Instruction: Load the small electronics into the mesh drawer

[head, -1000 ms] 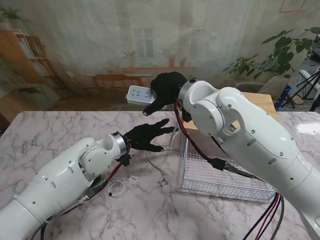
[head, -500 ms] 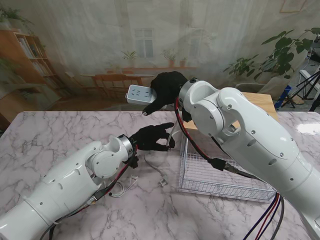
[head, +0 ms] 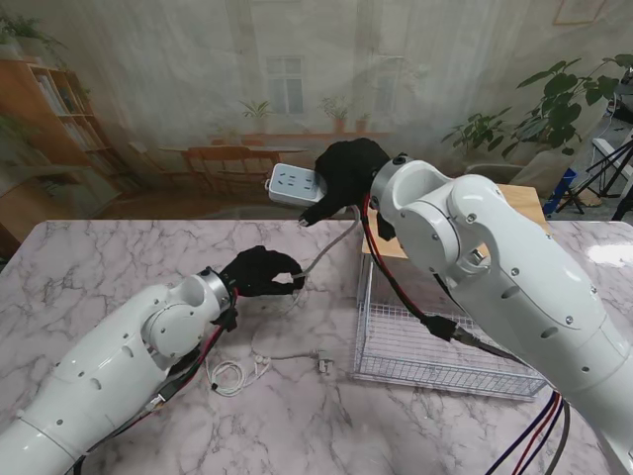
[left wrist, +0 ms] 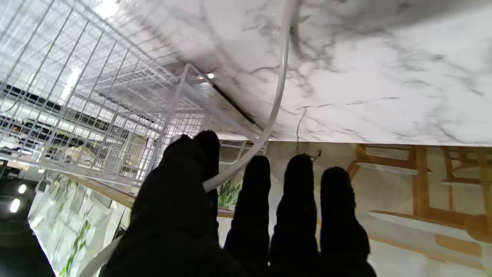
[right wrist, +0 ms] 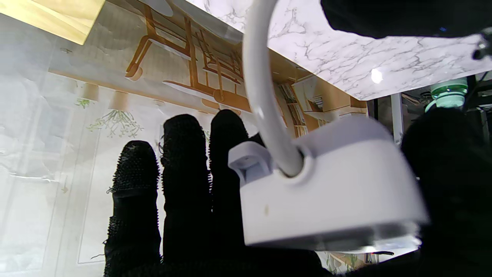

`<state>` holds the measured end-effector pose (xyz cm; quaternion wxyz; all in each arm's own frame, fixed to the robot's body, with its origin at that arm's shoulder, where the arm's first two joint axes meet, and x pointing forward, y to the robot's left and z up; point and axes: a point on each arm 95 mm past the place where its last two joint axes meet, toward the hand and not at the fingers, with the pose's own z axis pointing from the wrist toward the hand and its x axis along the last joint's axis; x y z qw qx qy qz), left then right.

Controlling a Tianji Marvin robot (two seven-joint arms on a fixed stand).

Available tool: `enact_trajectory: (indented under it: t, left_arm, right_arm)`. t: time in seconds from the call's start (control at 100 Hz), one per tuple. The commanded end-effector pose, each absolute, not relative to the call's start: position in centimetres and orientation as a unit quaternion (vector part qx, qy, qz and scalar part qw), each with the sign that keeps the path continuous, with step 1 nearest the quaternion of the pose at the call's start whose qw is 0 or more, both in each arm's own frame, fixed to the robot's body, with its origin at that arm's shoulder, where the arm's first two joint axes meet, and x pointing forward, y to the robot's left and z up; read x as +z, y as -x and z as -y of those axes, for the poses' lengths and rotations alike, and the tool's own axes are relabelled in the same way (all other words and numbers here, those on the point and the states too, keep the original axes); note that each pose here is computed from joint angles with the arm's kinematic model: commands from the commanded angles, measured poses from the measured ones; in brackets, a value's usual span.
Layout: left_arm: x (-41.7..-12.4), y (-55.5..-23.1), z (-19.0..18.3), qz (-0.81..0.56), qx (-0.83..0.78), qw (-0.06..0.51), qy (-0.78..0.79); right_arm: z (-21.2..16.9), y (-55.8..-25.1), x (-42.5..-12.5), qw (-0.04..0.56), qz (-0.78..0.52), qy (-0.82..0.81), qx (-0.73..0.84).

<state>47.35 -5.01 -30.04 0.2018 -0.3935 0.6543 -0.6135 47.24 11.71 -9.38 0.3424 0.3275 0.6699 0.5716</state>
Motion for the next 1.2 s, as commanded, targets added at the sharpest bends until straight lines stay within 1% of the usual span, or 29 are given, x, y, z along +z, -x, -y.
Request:
enact_trajectory:
  t: [0.0, 0.06, 0.17, 0.31, 0.45, 0.6, 0.9, 1.19]
  left_arm:
    - [-31.2, -46.8, 3.2, -0.664, -0.596, 0.200, 0.404]
    - [-31.3, -46.5, 2.3, -0.665, -0.595, 0.208, 0.401]
    - [-31.3, -45.8, 0.9, -0.661, -0.598, 0.223, 0.394]
    - [-30.4, -44.6, -0.4, -0.658, -0.613, 0.235, 0.368]
    - [-28.7, -42.9, -0.8, -0.660, -0.632, 0.235, 0.331]
    - [-26.9, -42.1, -0.9, -0.656, -0.649, 0.244, 0.297]
    - [-23.5, -42.3, -1.3, -0.633, -0.672, 0.278, 0.265]
    - [-18.6, -42.6, -1.0, -0.624, -0.688, 0.303, 0.216]
  right_arm:
    - [-11.0, -47.4, -9.7, 0.357, -0.670, -0.326, 0.563]
    - [-10.7, -47.5, -9.9, 0.366, -0.671, -0.321, 0.560]
    - [-10.3, -47.7, -10.3, 0.363, -0.672, -0.331, 0.554]
    - [-10.1, -48.1, -10.9, 0.369, -0.677, -0.329, 0.545]
    - [-10.1, -48.6, -12.0, 0.377, -0.692, -0.316, 0.529]
    - [-10.0, -49.1, -13.1, 0.382, -0.701, -0.311, 0.515]
    - [-9.4, -49.3, -15.0, 0.394, -0.720, -0.293, 0.491]
    - [-9.1, -49.2, -16.8, 0.395, -0.737, -0.281, 0.470]
